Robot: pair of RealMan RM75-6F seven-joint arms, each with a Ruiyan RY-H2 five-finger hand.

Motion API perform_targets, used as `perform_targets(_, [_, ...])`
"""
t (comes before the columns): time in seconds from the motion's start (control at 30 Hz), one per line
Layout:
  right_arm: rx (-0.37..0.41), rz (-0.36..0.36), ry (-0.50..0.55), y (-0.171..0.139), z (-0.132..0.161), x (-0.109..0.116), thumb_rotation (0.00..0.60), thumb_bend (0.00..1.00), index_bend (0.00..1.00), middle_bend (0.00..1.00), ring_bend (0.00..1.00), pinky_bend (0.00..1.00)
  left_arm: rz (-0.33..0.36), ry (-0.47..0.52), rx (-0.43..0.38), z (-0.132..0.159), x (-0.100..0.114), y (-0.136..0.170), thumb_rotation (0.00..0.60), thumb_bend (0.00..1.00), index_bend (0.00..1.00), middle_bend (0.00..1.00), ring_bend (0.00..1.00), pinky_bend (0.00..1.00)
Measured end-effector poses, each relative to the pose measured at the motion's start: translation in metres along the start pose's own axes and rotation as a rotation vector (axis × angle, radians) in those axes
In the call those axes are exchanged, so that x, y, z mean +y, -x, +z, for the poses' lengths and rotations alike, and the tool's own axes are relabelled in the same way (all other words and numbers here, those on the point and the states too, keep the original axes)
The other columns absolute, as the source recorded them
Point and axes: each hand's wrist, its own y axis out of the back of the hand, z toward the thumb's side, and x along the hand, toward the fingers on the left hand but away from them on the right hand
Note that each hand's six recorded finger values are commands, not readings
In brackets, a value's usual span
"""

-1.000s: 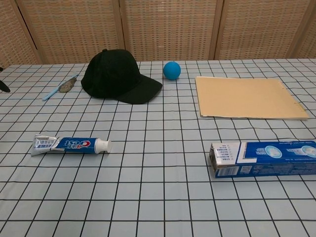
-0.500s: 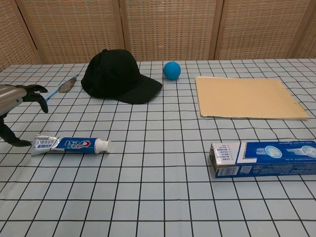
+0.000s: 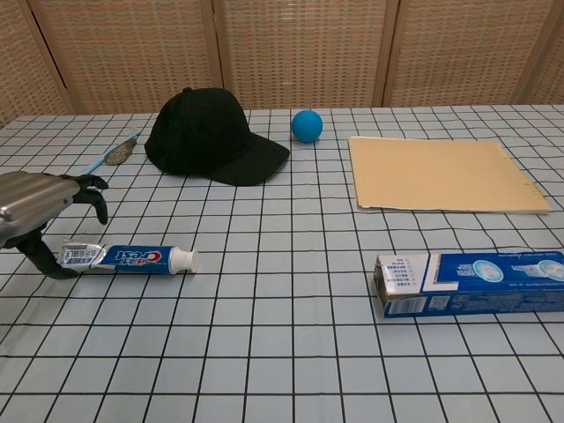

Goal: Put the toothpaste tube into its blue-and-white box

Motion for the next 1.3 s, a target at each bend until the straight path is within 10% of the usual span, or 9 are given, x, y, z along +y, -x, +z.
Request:
perform_targets(0.57, [-0.002,-0.001,0.010,0.000,-0.001,0.001,0.600,0.15,0.03,0.00,0.00,0.00,0.002,-0.028,-0.018,0.023,-0.010,-0.017,0.600,0.13,0.41,0.15,0.18,0.16])
perform_targets(0.93, [-0.004,-0.005,0.023,0.000,-0.003,0.004,0.600,0.15,0.03,0.00,0.00,0.00,0.044,-0.029,-0.036,0.034,-0.015,-0.024,0.600,0.54,0.81,0.50,0.47,0.39])
perform_targets(1.3, [0.003,0.018,0.027,0.000,0.000,-0.001,0.600,0.15,0.06,0.00,0.00,0.00,0.170,0.006,-0.068,0.017,0.009,-0.018,0.600,0.56,0.86,0.54,0.51,0.42])
